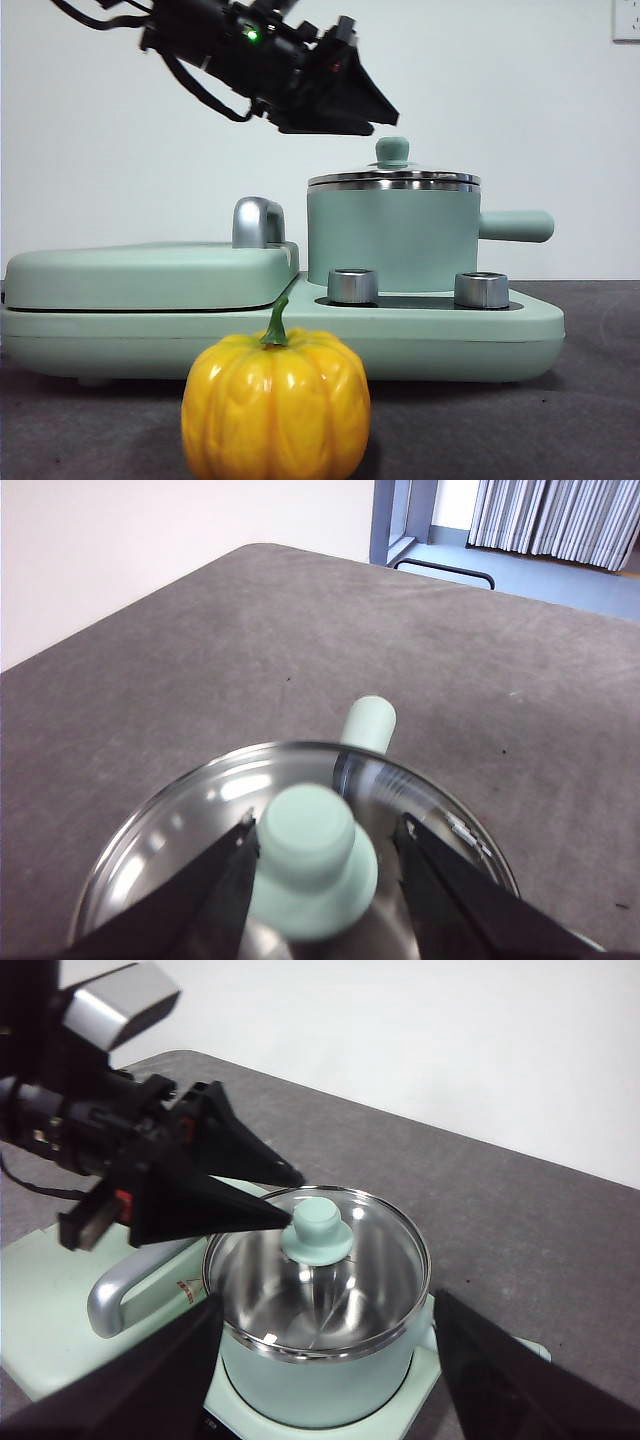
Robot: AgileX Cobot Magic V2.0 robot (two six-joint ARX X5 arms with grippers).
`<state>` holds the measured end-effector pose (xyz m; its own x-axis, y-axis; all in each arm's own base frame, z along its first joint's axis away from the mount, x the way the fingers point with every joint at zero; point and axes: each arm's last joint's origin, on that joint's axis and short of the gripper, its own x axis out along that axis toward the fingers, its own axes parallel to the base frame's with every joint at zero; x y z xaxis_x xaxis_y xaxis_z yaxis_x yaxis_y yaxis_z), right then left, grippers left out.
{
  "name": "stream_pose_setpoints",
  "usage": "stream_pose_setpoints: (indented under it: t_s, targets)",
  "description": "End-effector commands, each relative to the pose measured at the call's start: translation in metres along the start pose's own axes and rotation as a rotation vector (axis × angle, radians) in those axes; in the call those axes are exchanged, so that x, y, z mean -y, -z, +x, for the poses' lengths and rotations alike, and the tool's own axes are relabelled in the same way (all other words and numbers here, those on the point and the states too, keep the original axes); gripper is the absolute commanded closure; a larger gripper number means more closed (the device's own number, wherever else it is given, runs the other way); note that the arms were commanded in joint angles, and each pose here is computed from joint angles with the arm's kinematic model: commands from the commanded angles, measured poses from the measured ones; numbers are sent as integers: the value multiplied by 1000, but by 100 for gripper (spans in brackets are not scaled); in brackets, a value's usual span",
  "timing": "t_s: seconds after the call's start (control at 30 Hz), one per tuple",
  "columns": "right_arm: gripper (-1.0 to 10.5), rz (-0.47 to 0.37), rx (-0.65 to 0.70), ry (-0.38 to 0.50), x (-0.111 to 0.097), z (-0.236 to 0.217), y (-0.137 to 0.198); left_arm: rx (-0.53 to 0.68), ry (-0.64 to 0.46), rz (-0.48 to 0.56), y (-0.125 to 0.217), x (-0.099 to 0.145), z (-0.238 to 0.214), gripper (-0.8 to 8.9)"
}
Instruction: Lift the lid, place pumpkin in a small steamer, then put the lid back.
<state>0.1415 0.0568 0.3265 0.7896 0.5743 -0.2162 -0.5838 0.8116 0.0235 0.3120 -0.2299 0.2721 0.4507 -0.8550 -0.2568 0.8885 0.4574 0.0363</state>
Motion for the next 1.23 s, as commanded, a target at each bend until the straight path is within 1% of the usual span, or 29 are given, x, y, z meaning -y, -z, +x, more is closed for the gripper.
stream_pose_setpoints:
  t_s: [0.03,0.17,0.3,0.5,1.03,1.07,1.17,1.2,1.23]
  targets:
    - [618,11,20,-6,-1,-1,-6,14,12,17,-3,0,14,588]
    - [618,12,16,-6,-1,-1,-5,5,17,42,2,1,23,587]
    - [618,13,15,-6,-1,-1,-5,-3,-22,58,10,-2,31,587]
    - [618,12,15,-6,-1,-1,-5,-8,-32,56,19,-5,38,587]
    - [618,13,13,5,0,-1,-5,2,-33,56,18,-5,39,605]
    - [618,13,13,5,0,-1,-5,2,-33,56,18,-5,39,624]
    - [618,13,13,5,0,-1,-5,1,-33,55,18,-5,38,772]
    - [618,13,13,5,0,-1,-5,1,-33,55,18,-5,38,798]
    - [618,13,13,5,0,-1,-5,1,-33,55,18,-5,38,798]
